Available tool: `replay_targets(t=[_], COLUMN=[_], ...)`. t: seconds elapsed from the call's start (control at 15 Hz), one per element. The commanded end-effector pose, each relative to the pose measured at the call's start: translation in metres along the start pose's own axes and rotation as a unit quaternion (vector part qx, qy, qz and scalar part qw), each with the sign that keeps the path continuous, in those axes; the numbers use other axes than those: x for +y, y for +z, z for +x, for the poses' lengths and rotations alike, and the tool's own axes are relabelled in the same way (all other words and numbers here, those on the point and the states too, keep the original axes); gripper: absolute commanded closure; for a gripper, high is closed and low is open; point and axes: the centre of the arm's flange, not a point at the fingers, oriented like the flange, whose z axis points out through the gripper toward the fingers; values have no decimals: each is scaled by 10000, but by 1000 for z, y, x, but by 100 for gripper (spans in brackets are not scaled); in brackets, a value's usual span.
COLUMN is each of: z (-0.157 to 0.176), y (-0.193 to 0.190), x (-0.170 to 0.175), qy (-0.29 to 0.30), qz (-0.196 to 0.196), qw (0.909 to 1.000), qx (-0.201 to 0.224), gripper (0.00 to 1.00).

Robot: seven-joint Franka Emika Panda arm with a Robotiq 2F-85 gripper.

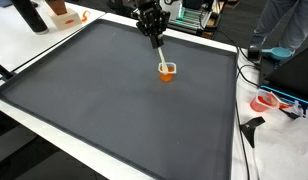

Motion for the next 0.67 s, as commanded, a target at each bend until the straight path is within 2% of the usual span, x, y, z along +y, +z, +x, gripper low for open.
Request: replay_targets(t=[0.0,0.6], z=[-10,-16], y=[9,13], x=[18,28], qy=[73,210], qz=[135,633], qw=[9999,9978], qx=[-68,-61], gripper=[97,97])
